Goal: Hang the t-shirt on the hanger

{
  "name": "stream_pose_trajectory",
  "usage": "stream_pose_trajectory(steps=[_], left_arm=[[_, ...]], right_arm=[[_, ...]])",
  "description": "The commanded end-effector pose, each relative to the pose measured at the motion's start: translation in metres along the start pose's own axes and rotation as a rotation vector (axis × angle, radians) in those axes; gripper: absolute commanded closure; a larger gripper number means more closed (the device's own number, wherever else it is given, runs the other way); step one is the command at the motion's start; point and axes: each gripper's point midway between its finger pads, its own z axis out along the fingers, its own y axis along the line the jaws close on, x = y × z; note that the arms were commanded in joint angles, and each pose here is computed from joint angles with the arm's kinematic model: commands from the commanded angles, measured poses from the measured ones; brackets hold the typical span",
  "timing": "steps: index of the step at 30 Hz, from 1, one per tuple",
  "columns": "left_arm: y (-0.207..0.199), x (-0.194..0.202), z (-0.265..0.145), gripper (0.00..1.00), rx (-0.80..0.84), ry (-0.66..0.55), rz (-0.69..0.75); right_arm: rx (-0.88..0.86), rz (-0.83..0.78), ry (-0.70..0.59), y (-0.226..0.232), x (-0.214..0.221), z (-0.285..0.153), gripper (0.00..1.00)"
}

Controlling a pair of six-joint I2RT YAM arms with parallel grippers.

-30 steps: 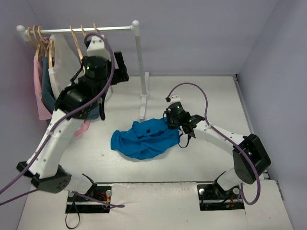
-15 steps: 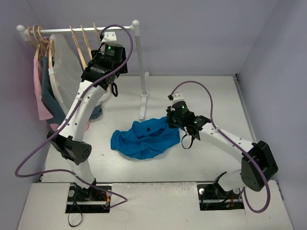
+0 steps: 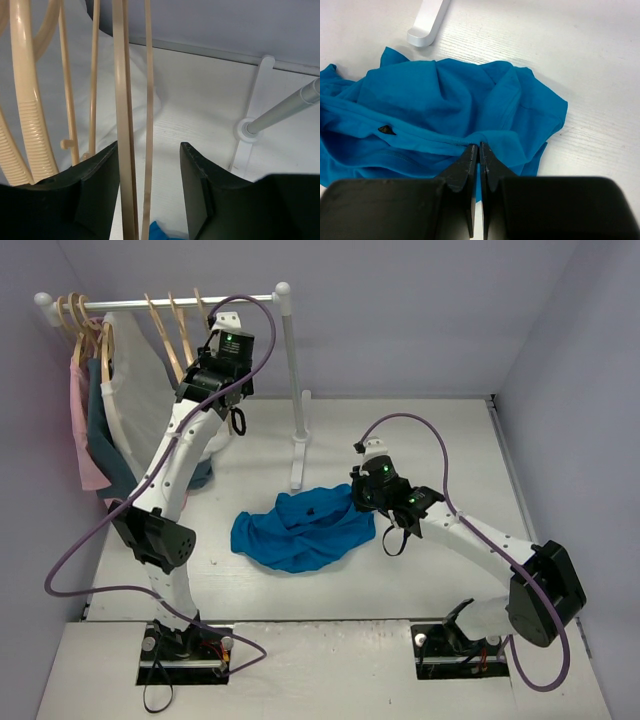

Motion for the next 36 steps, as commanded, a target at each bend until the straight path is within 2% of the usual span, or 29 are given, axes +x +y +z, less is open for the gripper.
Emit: stream_pose_trajectory(steps=[1,5,7,10,12,13,20,26,31,36], left_arm=[[0.013,-0.045,-0.028,0.57,0.017,-0.122,-0.05],[0.015,-0.054,-0.034,0.64,0.027,-0.154,-0.04],[0.016,-0.053,-0.033,0.76,0.026,-0.157,-0.027],[0.016,-0.053,-0.031,0.83,0.033,-0.153,-0.024],[0.015,-0.053,-0.031,0.96,0.042,-0.154,-0.025],[0.015,-0.054,-0.032,0.99,0.046,-0.158,-0.026],[0.015,-0.082,-0.061,1.0,0.142,-0.274,-0.024],[0.019,-0.099,-0.111,1.0,0.278,-0.359,-0.008],[0.018,-0.091,-0.152,1.0,0.428,-0.405,0.09],[0.03,-0.05,-0.181,1.0,0.512,-0.372,0.139]], right_arm=[[-0.03,0.017,-0.094,0.007,-0.026,-0.011,1.0],[-0.031,0.016,-0.093,0.007,-0.025,-0.011,1.0],[-0.029,0.018,-0.094,0.007,-0.025,-0.011,1.0],[-0.029,0.02,-0.096,0.007,-0.025,-0.012,1.0],[-0.029,0.02,-0.095,0.007,-0.025,-0.012,1.0],[-0.029,0.019,-0.097,0.007,-0.025,-0.013,1.0],[-0.033,0.018,-0.114,0.007,-0.03,-0.017,1.0],[-0.037,0.017,-0.135,0.008,-0.037,-0.023,1.0],[-0.03,0.009,-0.129,0.007,-0.038,-0.022,1.0],[-0.026,0.0,-0.124,0.007,-0.039,-0.02,1.0]])
